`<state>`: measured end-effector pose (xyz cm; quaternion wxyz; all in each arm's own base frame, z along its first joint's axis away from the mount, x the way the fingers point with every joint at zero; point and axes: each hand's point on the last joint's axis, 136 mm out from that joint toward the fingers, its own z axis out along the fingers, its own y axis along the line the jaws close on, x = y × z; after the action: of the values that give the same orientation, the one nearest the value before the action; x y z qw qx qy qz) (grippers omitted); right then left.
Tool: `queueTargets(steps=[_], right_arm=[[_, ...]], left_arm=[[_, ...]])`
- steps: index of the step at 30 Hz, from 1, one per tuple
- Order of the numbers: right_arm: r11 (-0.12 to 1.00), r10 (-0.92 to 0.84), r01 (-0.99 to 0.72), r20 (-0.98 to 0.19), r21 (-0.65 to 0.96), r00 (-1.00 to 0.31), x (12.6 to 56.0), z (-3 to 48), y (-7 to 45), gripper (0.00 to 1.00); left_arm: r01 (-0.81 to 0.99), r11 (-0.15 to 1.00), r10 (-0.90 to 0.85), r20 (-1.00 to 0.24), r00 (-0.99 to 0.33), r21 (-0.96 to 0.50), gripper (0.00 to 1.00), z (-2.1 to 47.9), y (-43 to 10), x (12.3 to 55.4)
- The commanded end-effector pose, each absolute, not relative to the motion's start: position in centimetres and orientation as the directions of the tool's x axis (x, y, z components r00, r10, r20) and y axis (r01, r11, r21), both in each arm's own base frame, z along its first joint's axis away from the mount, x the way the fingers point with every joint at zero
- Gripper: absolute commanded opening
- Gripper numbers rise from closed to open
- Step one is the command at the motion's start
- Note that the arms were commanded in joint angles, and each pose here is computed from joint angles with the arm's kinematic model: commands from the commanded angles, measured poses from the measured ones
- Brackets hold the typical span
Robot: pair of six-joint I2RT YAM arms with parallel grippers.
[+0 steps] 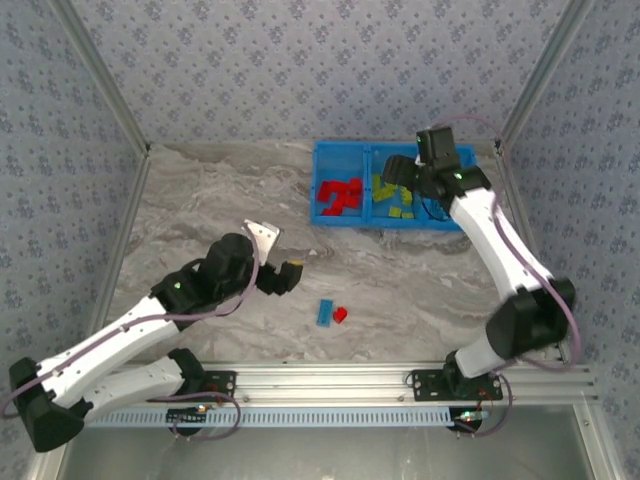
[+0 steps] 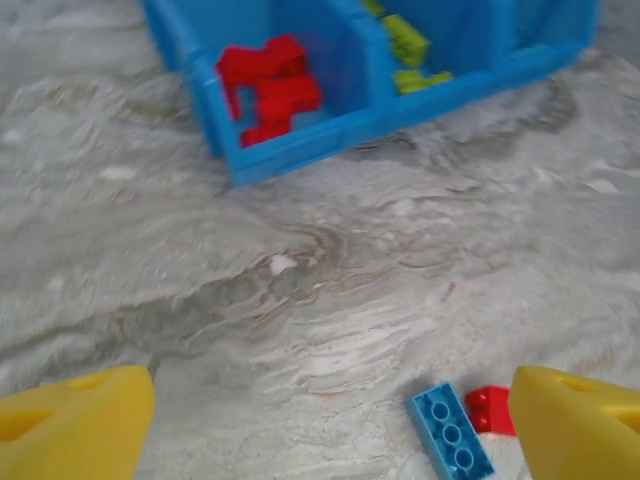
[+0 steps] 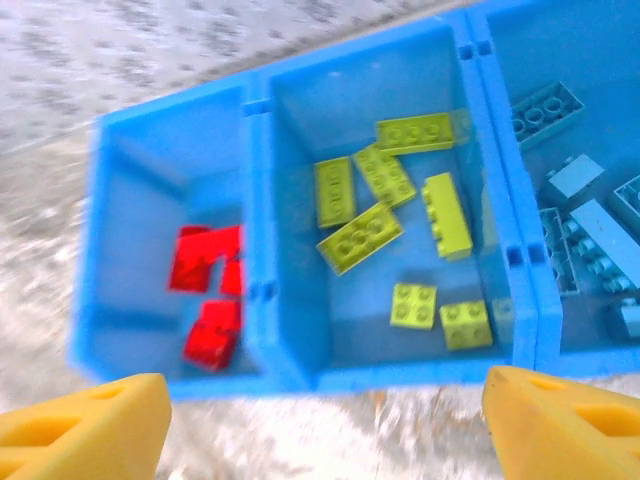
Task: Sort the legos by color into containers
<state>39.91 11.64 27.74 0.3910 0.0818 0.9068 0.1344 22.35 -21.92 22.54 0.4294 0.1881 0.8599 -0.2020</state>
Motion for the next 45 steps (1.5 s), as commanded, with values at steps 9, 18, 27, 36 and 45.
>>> queueTargets(steps=[9,18,27,36,45], right_arm=[[0.912,-0.106,-0.292,-0.524,0.287,-0.845,20.6,24.5,17.4,0.94],[0.938,-0.117,-0.245,-0.446,0.243,-0.888,18.4,20.9,15.9,0.96],[0.944,-0.107,-0.232,-0.446,0.235,-0.889,18.7,20.2,15.8,0.96],[0.952,-0.091,-0.206,-0.431,0.228,-0.898,18.6,19.4,15.4,0.96],[0.917,0.087,-0.105,-0.451,0.385,-0.888,18.6,19.2,15.1,0.98]], left_arm=[[-0.043,0.894,-0.29,-0.503,-0.814,-0.446,0.78,15.3,-25.3,22.1],[0.025,0.954,-0.096,-0.385,-0.918,-0.299,0.76,8.5,-31.9,20.4],[0.003,0.974,-0.075,-0.34,-0.937,-0.225,0.7,4.8,-31.9,20.0],[-0.036,0.981,-0.09,-0.292,-0.952,-0.188,0.47,2.2,-31.4,19.4],[-0.054,0.94,-0.189,-0.381,-0.905,-0.338,0.26,8.2,-32.0,21.2]])
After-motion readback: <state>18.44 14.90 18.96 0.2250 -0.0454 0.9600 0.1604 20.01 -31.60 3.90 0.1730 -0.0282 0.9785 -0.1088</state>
